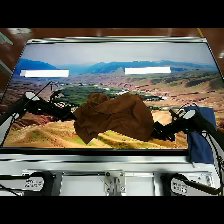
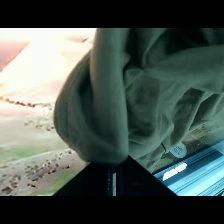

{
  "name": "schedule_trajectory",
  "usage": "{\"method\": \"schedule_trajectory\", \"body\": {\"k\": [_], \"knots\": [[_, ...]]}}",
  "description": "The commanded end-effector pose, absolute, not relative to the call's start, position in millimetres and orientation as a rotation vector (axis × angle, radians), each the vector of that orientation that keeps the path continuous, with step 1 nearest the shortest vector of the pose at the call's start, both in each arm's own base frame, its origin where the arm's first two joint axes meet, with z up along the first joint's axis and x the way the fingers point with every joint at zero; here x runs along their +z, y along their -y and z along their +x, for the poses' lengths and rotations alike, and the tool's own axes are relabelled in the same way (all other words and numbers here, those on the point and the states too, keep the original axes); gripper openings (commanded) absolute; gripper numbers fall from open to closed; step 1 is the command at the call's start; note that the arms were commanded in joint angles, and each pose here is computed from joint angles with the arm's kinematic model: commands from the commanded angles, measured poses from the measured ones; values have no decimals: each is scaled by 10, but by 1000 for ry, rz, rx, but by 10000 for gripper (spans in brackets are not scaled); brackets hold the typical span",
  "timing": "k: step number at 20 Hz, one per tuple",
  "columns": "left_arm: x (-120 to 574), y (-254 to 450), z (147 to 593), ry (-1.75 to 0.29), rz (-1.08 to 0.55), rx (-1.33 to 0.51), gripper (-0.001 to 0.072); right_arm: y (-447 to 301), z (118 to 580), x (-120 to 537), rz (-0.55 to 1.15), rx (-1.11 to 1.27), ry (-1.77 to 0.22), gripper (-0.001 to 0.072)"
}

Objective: Fold the shirts.

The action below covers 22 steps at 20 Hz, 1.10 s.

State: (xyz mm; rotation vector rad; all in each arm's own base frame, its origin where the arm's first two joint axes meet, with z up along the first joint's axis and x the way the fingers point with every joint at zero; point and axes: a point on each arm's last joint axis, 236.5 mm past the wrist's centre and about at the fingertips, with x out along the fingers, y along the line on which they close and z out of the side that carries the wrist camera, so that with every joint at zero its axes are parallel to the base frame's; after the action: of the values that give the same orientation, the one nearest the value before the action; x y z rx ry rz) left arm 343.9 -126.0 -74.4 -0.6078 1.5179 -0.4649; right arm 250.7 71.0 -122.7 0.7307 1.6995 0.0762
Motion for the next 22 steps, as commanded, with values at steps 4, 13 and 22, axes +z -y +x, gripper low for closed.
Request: {"method": "schedule_trajectory", "body": {"k": [4, 13, 22], "knots": [[-188, 1172, 3688, -1337, -484, -494, 35, -1002, 2870, -669, 664, 340, -1505, 73], [4888, 921, 3214, -9, -76, -444, 36, -740, 3073, 4504, 218, 374, -49, 73], [5603, 743, 1485, 212, -24, -296, 36, -908, 1927, 5058, 203, 378, -6, 73]]}}
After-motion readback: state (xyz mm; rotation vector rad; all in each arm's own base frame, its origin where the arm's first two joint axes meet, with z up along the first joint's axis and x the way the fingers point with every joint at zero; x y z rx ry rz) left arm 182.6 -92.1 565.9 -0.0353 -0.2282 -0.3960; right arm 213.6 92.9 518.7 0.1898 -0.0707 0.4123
